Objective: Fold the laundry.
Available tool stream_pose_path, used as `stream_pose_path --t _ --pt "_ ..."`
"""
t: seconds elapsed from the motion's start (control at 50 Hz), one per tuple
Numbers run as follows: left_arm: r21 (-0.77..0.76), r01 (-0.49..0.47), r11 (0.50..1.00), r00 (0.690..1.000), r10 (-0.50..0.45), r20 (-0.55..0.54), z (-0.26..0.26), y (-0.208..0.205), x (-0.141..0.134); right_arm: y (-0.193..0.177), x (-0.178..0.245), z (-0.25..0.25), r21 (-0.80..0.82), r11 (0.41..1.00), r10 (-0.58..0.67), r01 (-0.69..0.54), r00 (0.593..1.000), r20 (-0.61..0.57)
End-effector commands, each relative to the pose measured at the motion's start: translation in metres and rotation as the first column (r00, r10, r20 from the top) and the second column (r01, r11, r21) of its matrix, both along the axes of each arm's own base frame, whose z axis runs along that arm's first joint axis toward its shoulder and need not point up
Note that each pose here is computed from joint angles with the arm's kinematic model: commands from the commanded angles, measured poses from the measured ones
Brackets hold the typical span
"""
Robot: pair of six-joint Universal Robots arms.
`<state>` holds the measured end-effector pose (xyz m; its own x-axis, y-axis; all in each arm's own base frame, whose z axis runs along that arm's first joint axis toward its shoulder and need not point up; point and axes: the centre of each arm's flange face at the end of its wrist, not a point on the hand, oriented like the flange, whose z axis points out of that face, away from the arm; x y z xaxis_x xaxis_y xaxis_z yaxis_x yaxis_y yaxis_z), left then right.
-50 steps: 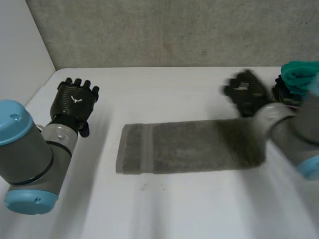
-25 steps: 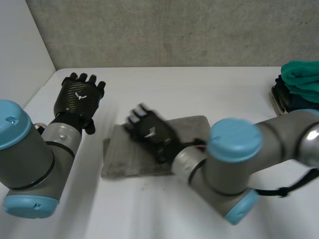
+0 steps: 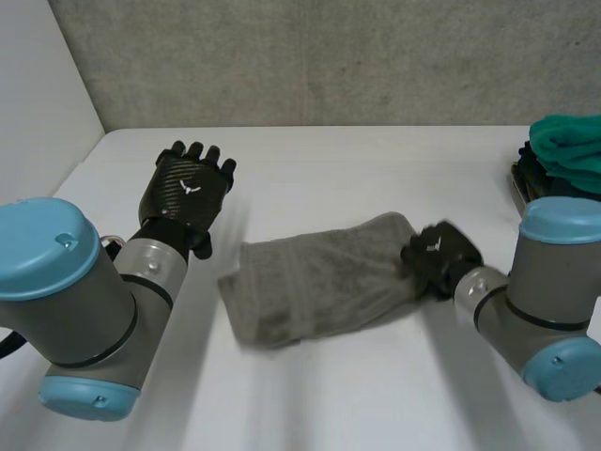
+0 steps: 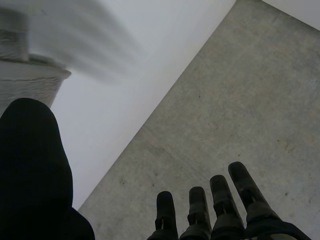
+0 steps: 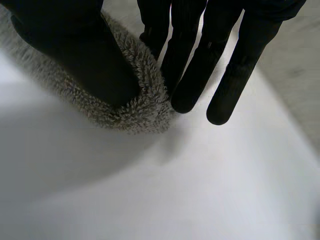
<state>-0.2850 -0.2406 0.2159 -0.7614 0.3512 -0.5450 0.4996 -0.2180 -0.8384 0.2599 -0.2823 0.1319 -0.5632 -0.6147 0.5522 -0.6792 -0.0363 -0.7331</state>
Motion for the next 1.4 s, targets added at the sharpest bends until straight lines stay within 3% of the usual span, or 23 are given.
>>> stream_pose_path --t 0.02,0.12,0.2,0.22,0.26,0.34,0.42,0.44,0.46,0.52,0.54,0.62,0.68,0.8,0.88,1.04,1.12,1.24,1.32,1.4 --pt "-0.007 -0.006 1.0 1.0 0.006 -0.004 0.005 0.002 0.003 0.014 0.036 0.062 -0.27 0.96 0.092 -0.077 0.995 0.044" --pt "-0.021 -0.01 1.0 1.0 0.01 -0.013 0.011 0.004 0.005 0.065 0.095 0.061 -0.323 0.889 0.352 -0.324 0.936 0.031" --pt "-0.023 -0.018 1.0 1.0 0.018 -0.014 0.013 0.004 0.008 0.114 0.128 0.039 -0.32 0.765 0.58 -0.559 0.814 -0.037" --pt "-0.021 -0.021 1.0 1.0 0.021 -0.014 0.012 0.004 0.009 0.129 0.135 0.027 -0.296 0.719 0.643 -0.629 0.763 -0.058" --pt "-0.019 -0.027 0.999 1.0 0.027 -0.011 0.012 0.005 0.011 0.14 0.139 0.015 -0.277 0.677 0.694 -0.682 0.716 -0.069" --pt "-0.013 -0.035 0.999 0.999 0.035 -0.019 0.012 0.007 0.014 0.146 0.139 0.008 -0.249 0.652 0.731 -0.716 0.681 -0.044" --pt "-0.004 -0.058 0.998 0.996 0.057 -0.065 0.016 0.006 0.015 0.136 0.139 0.02 -0.244 0.723 0.671 -0.647 0.741 0.026" --pt "-0.004 -0.063 0.998 0.995 0.063 -0.08 0.017 0.005 0.015 0.13 0.137 0.023 -0.238 0.751 0.642 -0.616 0.765 0.047" --pt "-0.003 -0.071 0.997 0.993 0.07 -0.094 0.019 0.004 0.016 0.114 0.129 0.03 -0.218 0.818 0.561 -0.532 0.821 0.103" --pt "-0.004 -0.068 0.998 0.987 0.066 -0.149 0.026 0.002 0.011 0.092 0.114 0.049 -0.178 0.899 0.433 -0.4 0.871 0.232" --pt "-0.004 -0.068 0.998 0.985 0.067 -0.16 0.028 0.001 0.011 0.083 0.106 0.061 -0.144 0.934 0.358 -0.329 0.873 0.33" --pt "0.031 -0.031 0.999 0.977 0.037 -0.208 0.033 0.008 0.002 0.067 0.087 0.078 0.001 0.974 0.193 -0.226 0.836 0.513" --pt "0.103 0.027 0.994 0.97 -0.001 -0.242 0.027 0.019 -0.014 0.05 0.071 0.085 0.108 0.981 0.071 -0.159 0.824 0.562" --pt "0.319 0.075 0.945 0.962 0.016 -0.274 0.0 0.039 -0.029 0.037 0.074 0.074 0.251 0.958 -0.014 -0.14 0.85 0.526" --pt "0.444 0.016 0.896 0.967 0.098 -0.233 -0.029 0.042 -0.025 0.025 0.083 0.06 0.318 0.937 -0.033 -0.146 0.868 0.495" --pt "0.509 -0.087 0.857 0.978 0.171 -0.12 -0.064 0.046 -0.019 0.015 0.096 0.023 0.414 0.895 -0.04 -0.165 0.895 0.443" --pt "0.504 -0.099 0.858 0.981 0.17 -0.097 -0.067 0.045 -0.018 0.014 0.096 0.01 0.422 0.893 -0.024 -0.157 0.92 0.392" --pt "0.449 -0.11 0.887 0.993 0.116 0.013 -0.064 0.041 -0.016 0.01 0.092 0.014 0.309 0.94 0.054 -0.144 0.958 0.281" --pt "0.399 -0.097 0.912 0.995 0.083 0.053 -0.056 0.038 -0.018 0.01 0.09 0.035 0.227 0.964 0.078 -0.14 0.963 0.259" --pt "0.339 -0.065 0.939 0.998 0.067 0.005 -0.03 0.035 -0.022 0.017 0.092 0.054 0.173 0.972 0.105 -0.16 0.951 0.291"
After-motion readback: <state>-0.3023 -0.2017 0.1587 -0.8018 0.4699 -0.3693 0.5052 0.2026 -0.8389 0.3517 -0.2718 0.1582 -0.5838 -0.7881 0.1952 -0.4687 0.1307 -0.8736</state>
